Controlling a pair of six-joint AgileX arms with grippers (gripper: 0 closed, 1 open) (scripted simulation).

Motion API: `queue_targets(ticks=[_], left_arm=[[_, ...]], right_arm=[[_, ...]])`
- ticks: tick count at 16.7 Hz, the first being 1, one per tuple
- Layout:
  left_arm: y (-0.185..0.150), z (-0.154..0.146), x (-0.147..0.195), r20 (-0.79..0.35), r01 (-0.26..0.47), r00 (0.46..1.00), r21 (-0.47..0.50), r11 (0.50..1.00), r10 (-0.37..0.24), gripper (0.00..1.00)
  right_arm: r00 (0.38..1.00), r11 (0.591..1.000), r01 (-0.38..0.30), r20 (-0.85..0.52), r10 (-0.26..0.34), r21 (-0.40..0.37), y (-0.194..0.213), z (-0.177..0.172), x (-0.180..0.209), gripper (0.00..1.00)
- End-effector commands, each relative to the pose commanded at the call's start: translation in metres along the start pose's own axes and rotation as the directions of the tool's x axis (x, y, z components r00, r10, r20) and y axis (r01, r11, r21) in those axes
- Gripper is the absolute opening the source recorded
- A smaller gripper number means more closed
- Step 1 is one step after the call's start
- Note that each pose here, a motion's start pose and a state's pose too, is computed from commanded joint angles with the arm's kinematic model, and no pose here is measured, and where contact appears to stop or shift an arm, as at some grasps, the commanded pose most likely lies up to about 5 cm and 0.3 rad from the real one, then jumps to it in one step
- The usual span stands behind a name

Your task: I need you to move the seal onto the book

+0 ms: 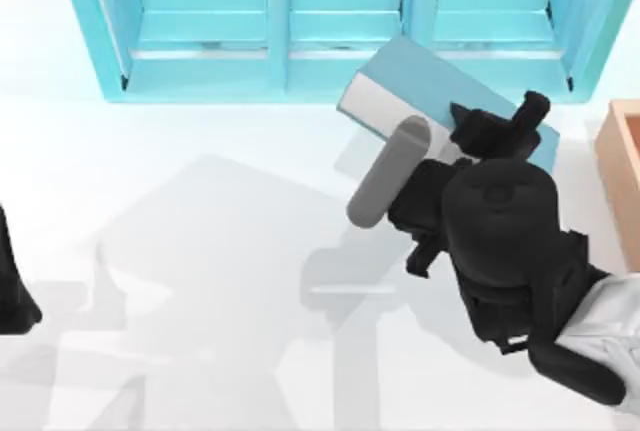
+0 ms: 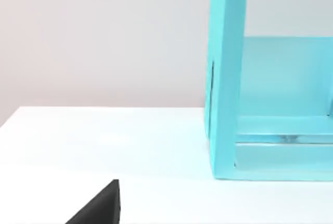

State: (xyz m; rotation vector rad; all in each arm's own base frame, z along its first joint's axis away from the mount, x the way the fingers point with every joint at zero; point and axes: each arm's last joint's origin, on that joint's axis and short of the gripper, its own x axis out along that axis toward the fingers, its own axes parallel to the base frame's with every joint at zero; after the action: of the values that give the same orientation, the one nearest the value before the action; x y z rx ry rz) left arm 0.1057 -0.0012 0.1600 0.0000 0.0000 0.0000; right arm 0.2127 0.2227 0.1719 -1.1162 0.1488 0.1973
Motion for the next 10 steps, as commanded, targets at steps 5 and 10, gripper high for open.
queue_targets(ticks=[5, 10], left_arm=[[0.0, 0.0, 0.0, 0.0, 0.0, 1.0, 0.0, 1.0, 0.0, 1.0], [0.0, 0.0, 0.0, 0.0, 0.0, 1.0, 0.0, 1.0, 0.0, 1.0]], right_arm=[[0.999, 0.933, -0.037, 0.011, 0.044, -0.357, 0.035, -0.011, -0.016, 0.0], [0.999, 0.907, -0.04, 0.015, 0.051, -0.419, 0.041, -0.014, -0.02, 0.0]])
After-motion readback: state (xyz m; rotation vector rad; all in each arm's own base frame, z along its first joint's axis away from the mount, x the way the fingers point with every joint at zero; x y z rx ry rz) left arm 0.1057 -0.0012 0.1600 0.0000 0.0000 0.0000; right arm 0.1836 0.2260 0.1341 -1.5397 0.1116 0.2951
